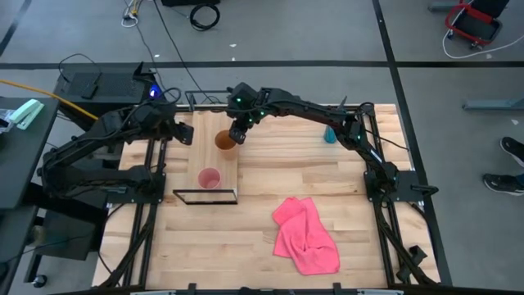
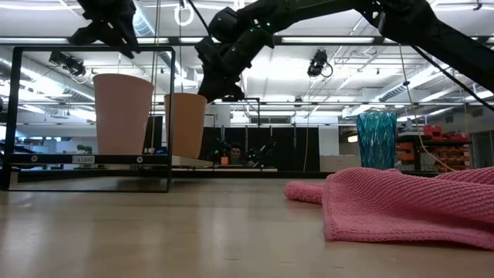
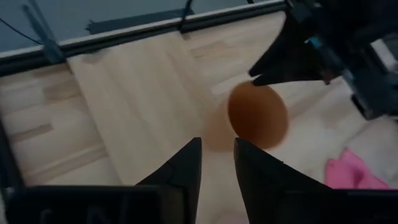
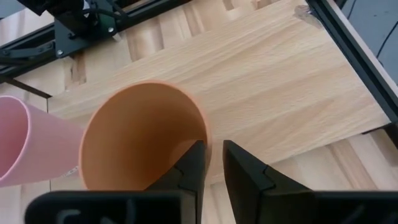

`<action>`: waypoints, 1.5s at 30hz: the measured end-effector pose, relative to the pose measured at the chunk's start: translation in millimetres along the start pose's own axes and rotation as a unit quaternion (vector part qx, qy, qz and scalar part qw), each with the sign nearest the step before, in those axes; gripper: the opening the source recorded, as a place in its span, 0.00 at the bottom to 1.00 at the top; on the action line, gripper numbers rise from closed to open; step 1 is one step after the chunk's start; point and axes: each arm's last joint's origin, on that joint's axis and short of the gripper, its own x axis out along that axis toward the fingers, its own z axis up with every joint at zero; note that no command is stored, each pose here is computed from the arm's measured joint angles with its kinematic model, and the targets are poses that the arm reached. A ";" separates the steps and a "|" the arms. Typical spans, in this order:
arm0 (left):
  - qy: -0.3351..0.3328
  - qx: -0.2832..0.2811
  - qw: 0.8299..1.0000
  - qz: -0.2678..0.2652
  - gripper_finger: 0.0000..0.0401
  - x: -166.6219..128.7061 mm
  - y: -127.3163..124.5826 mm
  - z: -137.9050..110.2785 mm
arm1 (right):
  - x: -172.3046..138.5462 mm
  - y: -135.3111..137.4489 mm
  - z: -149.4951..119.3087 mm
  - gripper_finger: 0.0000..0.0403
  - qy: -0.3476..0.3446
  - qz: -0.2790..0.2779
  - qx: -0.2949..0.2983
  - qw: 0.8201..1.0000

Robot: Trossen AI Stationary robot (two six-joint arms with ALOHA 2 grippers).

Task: Stack small to large cups/mugs on shelf
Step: Put the orange cup on the shelf

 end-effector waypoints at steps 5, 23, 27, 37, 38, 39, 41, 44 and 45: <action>0.017 -0.002 0.999 -0.050 0.30 11.0 -10.6 5.8 | -6.2 1.5 1.0 0.16 -0.001 0.002 -0.001 1.000; 0.127 -0.007 0.992 0.000 0.41 100.1 -25.5 17.2 | -162.6 47.5 -18.9 0.16 0.052 -0.071 -0.036 0.995; 0.143 0.001 0.990 0.012 0.43 111.6 -25.4 16.4 | -178.0 59.8 -24.8 0.16 0.054 -0.091 -0.052 0.993; 0.170 0.000 0.985 0.032 0.45 132.0 -26.5 13.0 | -179.9 68.3 -27.7 0.16 0.057 -0.102 -0.060 0.991; 0.171 0.000 0.985 0.033 0.45 133.2 -26.6 13.0 | -179.8 68.3 -27.7 0.16 0.057 -0.102 -0.061 0.991; 0.170 -0.002 0.985 0.033 0.44 134.3 -26.9 13.2 | -179.7 68.3 -27.5 0.16 0.055 -0.102 -0.061 0.991; 0.171 -0.003 0.985 0.034 0.42 135.1 -26.9 13.0 | -179.2 68.5 -26.5 0.16 0.051 -0.101 -0.061 0.992; 0.169 -0.008 0.985 0.033 0.36 136.5 -27.5 13.5 | -178.7 68.5 -26.3 0.16 0.051 -0.101 -0.061 0.992; 0.169 -0.012 0.985 0.035 0.34 136.6 -27.4 13.3 | -178.7 68.5 -26.4 0.16 0.051 -0.101 -0.061 0.992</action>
